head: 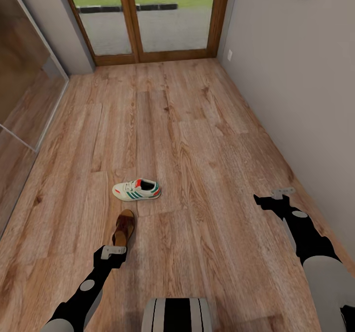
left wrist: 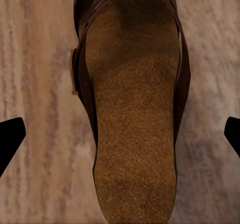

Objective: Pick up the two gym shoes and the two sandals from the corridor floor and place them onto the hallstand (shoe rack) in the corridor, making sure they are on the rack and not on the floor. Arrange them so the two gym shoes are next to each other and the two sandals are next to each other.

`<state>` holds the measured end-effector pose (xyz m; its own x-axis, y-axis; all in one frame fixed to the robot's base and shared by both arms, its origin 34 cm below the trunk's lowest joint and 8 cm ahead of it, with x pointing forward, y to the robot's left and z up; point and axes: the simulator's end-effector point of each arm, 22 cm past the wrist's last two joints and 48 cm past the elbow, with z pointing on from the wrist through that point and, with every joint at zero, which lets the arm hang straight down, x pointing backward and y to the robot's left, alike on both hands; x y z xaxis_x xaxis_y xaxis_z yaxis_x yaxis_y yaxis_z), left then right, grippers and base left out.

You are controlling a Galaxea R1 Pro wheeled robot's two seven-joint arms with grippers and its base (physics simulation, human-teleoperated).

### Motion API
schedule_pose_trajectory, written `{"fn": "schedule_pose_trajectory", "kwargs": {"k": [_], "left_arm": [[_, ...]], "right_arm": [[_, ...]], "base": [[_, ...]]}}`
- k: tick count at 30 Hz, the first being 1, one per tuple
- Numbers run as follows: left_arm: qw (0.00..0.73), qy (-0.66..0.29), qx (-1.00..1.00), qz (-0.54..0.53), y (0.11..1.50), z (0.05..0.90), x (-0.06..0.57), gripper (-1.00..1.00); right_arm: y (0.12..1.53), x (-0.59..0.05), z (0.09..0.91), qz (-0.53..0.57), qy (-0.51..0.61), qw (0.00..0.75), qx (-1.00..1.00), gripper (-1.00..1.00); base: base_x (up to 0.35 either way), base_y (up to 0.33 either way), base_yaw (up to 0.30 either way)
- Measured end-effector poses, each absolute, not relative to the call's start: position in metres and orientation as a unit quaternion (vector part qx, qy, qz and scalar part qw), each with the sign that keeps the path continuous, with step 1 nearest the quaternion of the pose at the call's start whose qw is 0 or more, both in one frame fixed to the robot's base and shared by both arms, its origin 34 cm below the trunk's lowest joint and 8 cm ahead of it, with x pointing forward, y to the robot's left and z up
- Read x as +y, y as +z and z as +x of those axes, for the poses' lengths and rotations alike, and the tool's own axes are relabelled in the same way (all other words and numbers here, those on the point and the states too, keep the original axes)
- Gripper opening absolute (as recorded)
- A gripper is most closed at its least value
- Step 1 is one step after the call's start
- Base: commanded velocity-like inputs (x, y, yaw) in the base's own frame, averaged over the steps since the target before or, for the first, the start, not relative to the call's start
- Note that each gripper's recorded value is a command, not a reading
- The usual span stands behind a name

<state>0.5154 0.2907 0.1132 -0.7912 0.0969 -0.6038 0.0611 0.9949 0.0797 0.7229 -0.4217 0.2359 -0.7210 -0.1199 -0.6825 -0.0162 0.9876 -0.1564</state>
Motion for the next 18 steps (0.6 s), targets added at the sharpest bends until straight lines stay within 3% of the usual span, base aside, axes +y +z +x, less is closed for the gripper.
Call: {"fn": "schedule_pose_trajectory", "kwargs": {"k": [18], "left_arm": [[0.305,0.027,0.951,0.043,0.099,0.502,0.291,1.00]], "right_arm": [[0.214,-0.420,0.714,-0.038,-0.068,0.356,0.931,1.00]], "base": [[0.001,0.000,0.000]]}}
